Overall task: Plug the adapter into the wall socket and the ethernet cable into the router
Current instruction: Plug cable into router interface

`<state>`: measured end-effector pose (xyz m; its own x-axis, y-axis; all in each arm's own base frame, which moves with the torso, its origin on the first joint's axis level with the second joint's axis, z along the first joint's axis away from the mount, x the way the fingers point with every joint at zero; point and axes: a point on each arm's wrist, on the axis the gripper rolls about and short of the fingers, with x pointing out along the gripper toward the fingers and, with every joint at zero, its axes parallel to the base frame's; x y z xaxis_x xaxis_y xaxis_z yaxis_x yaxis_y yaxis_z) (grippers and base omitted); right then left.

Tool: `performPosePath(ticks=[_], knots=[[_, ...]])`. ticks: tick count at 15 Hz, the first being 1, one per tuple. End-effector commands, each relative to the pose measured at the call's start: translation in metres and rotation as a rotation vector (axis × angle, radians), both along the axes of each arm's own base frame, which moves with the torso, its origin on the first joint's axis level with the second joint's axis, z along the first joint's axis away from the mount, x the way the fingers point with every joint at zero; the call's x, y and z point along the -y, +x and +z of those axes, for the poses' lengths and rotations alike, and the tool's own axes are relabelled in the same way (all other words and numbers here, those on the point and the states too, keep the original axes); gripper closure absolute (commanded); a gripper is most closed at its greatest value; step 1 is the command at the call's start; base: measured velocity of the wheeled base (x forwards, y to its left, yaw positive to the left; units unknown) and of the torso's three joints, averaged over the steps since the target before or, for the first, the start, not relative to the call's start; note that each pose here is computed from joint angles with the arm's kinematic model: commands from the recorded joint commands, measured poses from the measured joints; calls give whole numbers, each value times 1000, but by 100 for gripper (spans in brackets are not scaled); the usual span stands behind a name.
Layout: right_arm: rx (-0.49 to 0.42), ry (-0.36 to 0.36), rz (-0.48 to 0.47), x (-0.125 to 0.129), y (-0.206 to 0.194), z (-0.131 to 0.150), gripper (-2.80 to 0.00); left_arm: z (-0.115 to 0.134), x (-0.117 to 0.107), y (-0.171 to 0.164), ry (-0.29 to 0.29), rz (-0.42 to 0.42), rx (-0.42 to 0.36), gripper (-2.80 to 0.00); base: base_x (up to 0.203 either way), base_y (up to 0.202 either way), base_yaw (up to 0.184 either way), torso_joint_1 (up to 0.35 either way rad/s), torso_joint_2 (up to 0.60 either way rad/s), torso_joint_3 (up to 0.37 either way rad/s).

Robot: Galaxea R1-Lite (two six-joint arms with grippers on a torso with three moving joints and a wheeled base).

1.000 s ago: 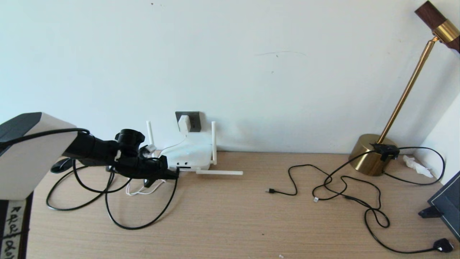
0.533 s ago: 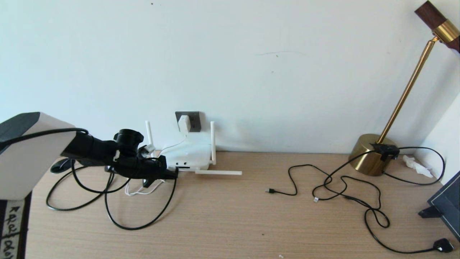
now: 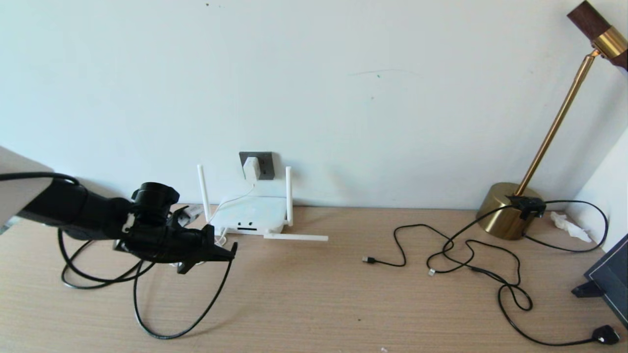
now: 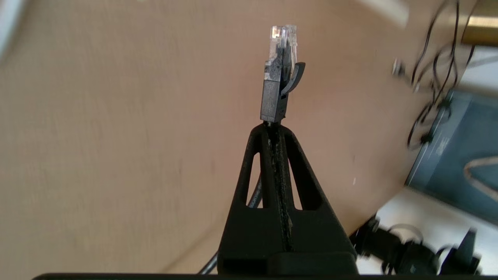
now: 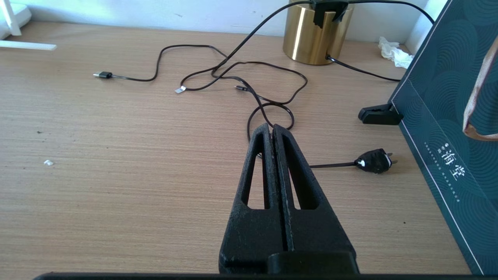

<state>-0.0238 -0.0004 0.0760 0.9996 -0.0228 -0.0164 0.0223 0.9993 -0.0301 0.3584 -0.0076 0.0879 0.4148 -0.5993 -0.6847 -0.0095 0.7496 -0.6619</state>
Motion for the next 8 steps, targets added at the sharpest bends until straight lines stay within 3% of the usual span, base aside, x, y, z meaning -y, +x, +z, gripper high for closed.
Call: performPosePath(ticks=[1, 5, 8], knots=[[-2, -1, 0, 0, 0, 0, 0, 18, 1, -32, 7, -21, 27, 0, 0, 0, 0, 0, 0, 0], [-2, 0, 0, 0, 0, 0, 0, 12, 2, -67, 45, -78, 7, 0, 0, 0, 0, 0, 0, 0], [-2, 1, 0, 0, 0, 0, 0, 1, 2, -91, 168, -172, 34, 0, 0, 0, 0, 0, 0, 0]])
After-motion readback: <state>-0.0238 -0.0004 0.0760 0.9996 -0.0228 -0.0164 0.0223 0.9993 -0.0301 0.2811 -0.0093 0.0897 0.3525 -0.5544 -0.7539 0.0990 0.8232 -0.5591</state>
